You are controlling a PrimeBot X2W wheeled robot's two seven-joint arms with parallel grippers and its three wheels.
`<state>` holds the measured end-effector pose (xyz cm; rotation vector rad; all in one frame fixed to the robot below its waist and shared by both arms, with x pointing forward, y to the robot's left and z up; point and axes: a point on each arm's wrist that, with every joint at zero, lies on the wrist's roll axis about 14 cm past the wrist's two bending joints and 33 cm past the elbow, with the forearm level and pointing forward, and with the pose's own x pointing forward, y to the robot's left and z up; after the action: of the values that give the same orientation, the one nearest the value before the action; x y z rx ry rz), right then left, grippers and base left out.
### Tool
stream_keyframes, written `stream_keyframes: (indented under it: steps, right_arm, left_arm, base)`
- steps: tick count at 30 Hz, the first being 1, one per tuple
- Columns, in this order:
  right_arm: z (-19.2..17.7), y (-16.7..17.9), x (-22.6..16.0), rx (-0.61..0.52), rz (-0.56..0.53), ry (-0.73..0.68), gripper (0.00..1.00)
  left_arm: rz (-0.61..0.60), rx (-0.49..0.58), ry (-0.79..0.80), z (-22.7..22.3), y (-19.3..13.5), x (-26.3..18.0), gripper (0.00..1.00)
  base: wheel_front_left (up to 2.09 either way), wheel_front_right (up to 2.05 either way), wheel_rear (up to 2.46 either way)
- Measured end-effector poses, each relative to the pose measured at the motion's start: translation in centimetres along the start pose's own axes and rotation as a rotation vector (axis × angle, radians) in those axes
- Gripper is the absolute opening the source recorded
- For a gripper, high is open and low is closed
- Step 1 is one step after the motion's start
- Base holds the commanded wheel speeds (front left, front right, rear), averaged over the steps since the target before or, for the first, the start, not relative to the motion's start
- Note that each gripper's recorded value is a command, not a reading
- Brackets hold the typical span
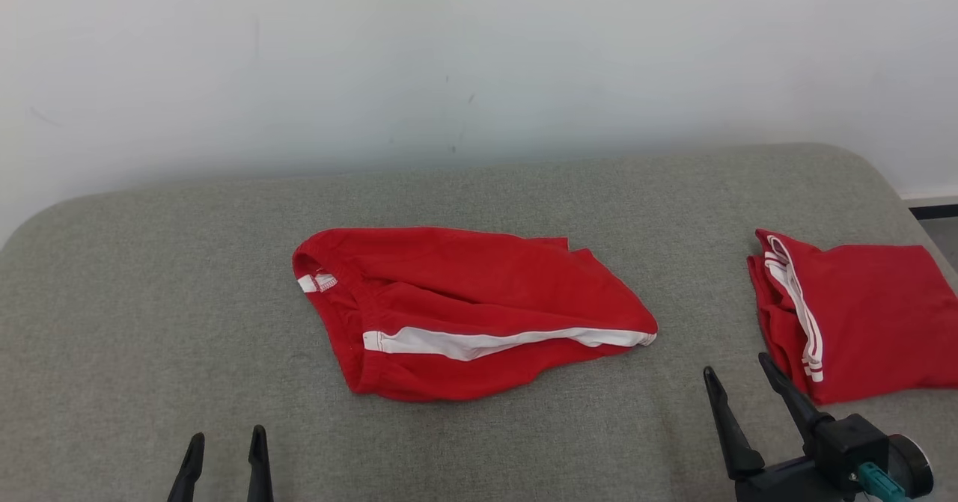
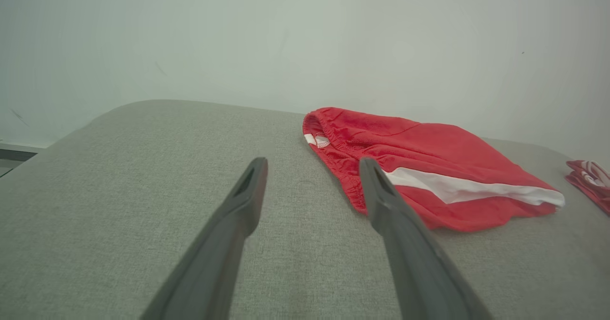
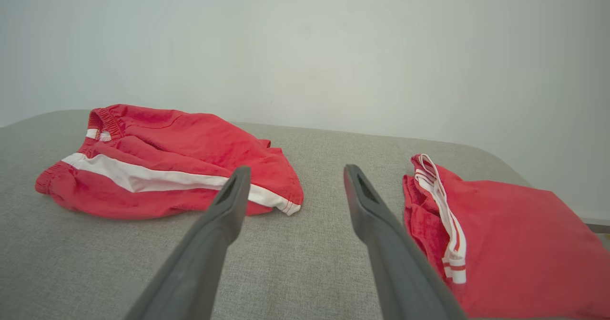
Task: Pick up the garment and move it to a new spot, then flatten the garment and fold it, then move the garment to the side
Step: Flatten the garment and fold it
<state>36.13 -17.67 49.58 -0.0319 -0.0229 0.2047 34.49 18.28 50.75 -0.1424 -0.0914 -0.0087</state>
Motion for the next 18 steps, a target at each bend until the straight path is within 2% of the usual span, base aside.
stream_keyframes:
  steps: [18]
  right_arm:
    - [0.24,-0.75,0.05,0.009,-0.031,-0.012,1.0]
  left_arm:
    - [-0.002,-0.023,0.015,-0.53,-0.59,0.16,1.0]
  base:
    - [0.0,0.0,0.0]
